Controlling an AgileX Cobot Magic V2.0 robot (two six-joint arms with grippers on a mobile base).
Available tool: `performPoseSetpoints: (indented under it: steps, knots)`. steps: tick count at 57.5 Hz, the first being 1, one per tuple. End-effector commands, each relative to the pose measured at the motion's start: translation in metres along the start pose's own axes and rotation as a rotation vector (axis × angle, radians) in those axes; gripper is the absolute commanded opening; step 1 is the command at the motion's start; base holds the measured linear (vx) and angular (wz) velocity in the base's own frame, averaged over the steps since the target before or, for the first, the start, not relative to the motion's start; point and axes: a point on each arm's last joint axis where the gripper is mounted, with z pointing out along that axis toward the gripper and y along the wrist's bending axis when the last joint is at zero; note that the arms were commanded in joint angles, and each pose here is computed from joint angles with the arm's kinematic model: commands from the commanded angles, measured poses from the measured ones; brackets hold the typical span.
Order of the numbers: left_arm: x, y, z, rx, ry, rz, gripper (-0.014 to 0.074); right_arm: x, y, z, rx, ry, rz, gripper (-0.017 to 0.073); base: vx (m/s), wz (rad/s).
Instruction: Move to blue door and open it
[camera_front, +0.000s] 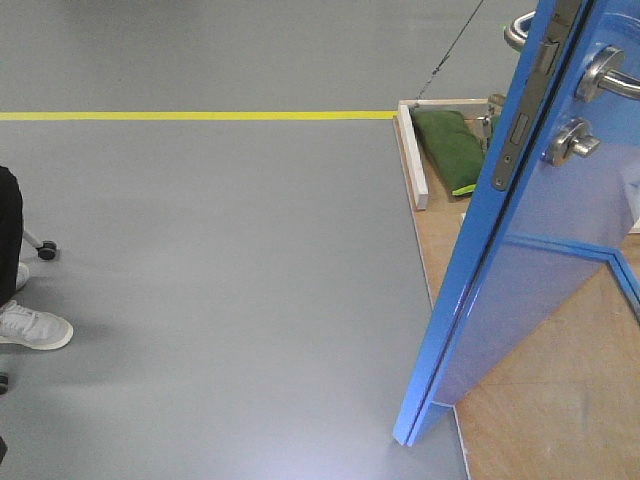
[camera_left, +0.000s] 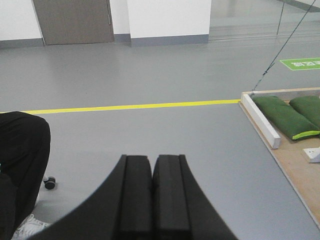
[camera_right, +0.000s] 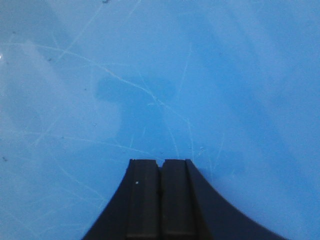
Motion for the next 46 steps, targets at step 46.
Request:
performPoseSetpoints:
  steps: [46]
  knots:
    - [-0.0166, -0.0001, -0.0039, 0.007, -0.122, -0.008, 0.0073, -0.0122, 0.0249, -0.0044, -0.057, -0.061, -0.022, 0.0012, 0.00, 0.00]
